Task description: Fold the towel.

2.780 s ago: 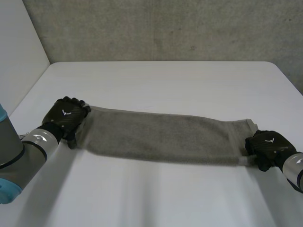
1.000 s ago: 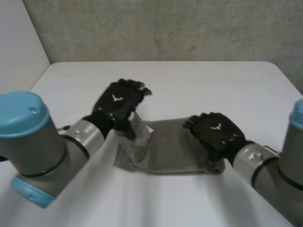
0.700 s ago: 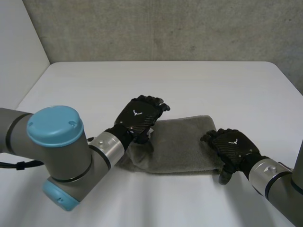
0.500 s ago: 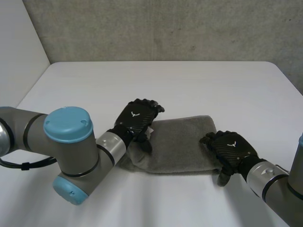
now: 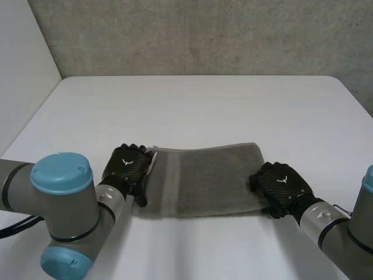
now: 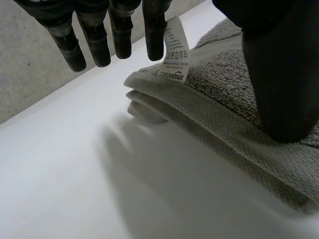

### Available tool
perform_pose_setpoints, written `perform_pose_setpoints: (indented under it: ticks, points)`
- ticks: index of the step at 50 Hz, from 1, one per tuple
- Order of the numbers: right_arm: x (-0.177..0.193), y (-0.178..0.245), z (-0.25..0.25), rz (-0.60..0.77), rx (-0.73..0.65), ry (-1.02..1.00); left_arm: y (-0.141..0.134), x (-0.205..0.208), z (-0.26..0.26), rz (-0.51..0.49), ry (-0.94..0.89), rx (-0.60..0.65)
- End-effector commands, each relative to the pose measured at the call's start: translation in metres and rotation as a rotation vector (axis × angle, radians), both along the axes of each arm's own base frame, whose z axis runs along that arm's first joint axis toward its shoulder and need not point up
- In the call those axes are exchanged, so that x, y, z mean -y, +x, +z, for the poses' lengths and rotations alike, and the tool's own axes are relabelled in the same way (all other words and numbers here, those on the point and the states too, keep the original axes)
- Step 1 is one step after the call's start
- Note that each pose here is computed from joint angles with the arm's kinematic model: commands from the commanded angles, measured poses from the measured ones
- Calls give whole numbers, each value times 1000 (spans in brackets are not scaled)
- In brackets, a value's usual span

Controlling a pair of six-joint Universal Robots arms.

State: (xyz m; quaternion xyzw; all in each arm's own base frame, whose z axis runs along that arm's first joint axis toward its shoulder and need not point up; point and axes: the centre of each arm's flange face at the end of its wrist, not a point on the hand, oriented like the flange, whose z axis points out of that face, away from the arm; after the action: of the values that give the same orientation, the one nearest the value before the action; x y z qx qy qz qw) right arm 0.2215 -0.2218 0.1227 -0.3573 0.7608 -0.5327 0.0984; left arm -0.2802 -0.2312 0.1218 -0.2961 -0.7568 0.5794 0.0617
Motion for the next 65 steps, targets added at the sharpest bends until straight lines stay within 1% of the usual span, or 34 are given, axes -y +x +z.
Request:
perform_pose_setpoints:
  ticks: [1,8,14,20,22,28,30,31,32,33,35,36,38,39,41,44,46,47,49,53,55,56,58,59,61,62,63,65]
  points:
    - [0,-4,-2,-16,-2,12,-1,-2,5,-4,-10,-11]
    - [0,-6,-1,-25,-7,26,1,1,23,7,-54,-40]
    - [5,-16,2,-55,-7,53,12,9,43,47,-97,-64]
    - [16,-31,23,-85,-64,14,25,13,57,80,-127,-77]
    - [22,-36,39,-95,-85,-25,27,12,60,82,-134,-78]
    - [29,-28,67,-63,-94,-80,35,13,72,102,-167,-92]
    - [14,3,86,53,-75,-105,36,14,75,106,-174,-95]
    - [14,4,86,54,-75,-105,36,14,77,108,-179,-99]
    - [5,22,96,117,-64,-124,36,14,77,108,-179,-99]
    - [5,22,96,118,-64,-124,36,15,79,108,-186,-103]
    - [-16,56,108,232,-45,-141,37,16,81,108,-193,-106]
    - [-16,56,108,232,-44,-141,37,16,81,108,-193,-106]
    - [-45,95,102,368,-50,-124,37,16,83,111,-195,-112]
    - [-45,95,102,369,-50,-124,37,16,83,111,-195,-112]
    - [-72,123,89,447,-84,-108,37,15,82,111,-187,-120]
    - [-83,133,80,470,-106,-96,34,13,82,107,-178,-142]
    - [-98,148,55,511,-149,-57,33,12,82,107,-173,-155]
    - [-98,148,55,511,-149,-57,33,12,82,107,-173,-155]
    - [-105,154,37,529,-180,-31,32,12,84,107,-166,-184]
    - [-103,155,34,518,-168,-17,25,13,92,95,-182,-220]
    - [-100,153,42,479,-116,-5,22,13,95,86,-188,-231]
    - [-100,153,43,479,-116,-5,18,12,99,76,-195,-243]
    - [-99,147,66,437,-35,-18,15,12,100,67,-197,-251]
    - [-99,147,66,437,-34,-18,15,12,100,67,-197,-251]
    - [-89,131,84,375,16,-18,6,11,107,45,-209,-279]
    - [-89,131,84,374,16,-18,3,10,109,37,-210,-292]
    - [-83,122,91,337,33,-22,3,10,109,37,-210,-292]
    - [-78,108,98,283,49,-11,-6,8,112,17,-203,-329]
